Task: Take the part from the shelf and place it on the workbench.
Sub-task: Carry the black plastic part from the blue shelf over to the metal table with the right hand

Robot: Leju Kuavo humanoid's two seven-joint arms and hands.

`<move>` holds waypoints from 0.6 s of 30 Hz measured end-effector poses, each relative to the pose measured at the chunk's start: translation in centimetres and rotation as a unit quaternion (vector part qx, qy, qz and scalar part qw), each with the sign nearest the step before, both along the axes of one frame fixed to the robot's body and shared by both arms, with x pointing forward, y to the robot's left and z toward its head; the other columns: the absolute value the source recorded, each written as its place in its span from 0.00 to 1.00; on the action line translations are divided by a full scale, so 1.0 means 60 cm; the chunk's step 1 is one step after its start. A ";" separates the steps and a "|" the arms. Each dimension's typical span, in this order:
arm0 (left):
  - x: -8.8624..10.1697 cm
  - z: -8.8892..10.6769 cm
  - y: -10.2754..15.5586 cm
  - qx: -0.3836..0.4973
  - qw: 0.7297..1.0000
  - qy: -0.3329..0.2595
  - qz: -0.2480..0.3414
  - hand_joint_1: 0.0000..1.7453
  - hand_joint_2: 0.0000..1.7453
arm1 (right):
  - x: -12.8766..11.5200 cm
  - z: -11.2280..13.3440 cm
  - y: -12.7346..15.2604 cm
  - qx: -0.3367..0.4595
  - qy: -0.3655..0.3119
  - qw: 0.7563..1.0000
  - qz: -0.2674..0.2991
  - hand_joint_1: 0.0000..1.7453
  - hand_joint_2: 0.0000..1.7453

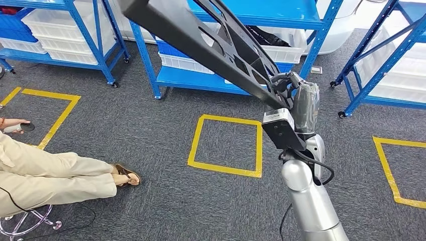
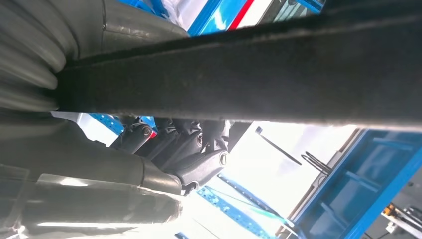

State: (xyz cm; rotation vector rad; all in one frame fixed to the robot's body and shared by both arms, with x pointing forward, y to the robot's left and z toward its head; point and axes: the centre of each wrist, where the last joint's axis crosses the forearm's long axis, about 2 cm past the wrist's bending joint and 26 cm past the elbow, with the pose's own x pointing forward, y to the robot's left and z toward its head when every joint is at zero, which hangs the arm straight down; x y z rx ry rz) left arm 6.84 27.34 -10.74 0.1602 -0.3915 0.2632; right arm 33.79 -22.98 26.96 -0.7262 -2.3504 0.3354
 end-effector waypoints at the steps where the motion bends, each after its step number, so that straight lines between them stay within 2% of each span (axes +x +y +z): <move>1: 0.000 0.000 0.000 -0.001 1.000 0.000 0.000 0.00 1.00 | 0.001 0.000 0.001 0.000 0.001 1.000 0.000 1.00 1.00; 18: -0.004 -0.001 -0.001 0.006 1.000 -0.003 0.010 0.00 1.00 | 0.012 0.005 0.017 -0.003 0.000 1.000 0.008 1.00 1.00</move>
